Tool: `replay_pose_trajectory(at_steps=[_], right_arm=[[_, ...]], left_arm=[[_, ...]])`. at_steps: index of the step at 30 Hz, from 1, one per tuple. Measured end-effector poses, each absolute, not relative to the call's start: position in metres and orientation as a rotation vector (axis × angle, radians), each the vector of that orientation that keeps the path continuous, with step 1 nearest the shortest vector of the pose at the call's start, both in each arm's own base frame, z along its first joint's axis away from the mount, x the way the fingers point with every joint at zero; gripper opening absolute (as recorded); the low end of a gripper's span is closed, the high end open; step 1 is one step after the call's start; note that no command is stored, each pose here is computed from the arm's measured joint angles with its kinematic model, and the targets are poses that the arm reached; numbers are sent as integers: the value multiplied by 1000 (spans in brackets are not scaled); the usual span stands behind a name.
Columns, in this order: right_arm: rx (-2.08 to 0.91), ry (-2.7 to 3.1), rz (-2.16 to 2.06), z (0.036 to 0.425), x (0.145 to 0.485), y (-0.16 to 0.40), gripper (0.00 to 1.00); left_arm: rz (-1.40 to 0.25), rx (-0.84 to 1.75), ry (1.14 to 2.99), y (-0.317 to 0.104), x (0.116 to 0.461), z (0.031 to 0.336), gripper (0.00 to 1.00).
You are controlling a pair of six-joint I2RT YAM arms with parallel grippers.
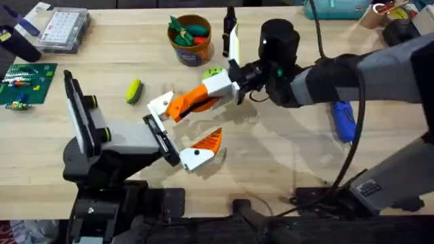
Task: Pick up the gripper from the table and insert it into the empty holder that is missing its gripper. Then pick up a screw, insert it into the mounting hole, and use the screwdriver to tighten it. Finally, clean up the table by picking up the vegetable and placing it into the bucket.
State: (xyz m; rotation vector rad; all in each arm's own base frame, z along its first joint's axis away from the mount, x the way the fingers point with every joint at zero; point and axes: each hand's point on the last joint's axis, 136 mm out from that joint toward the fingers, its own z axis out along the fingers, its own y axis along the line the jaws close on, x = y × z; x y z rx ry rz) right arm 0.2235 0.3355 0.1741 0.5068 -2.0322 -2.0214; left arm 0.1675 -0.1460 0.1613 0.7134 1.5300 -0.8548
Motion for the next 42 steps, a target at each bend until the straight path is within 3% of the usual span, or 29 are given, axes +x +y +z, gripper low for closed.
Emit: replay_pose_trajectory(at_steps=[42], right_arm=[[367,-2138,-2007,162,231,365,21]], left_arm=[[-860,671,1552,-143,171,161,986]])
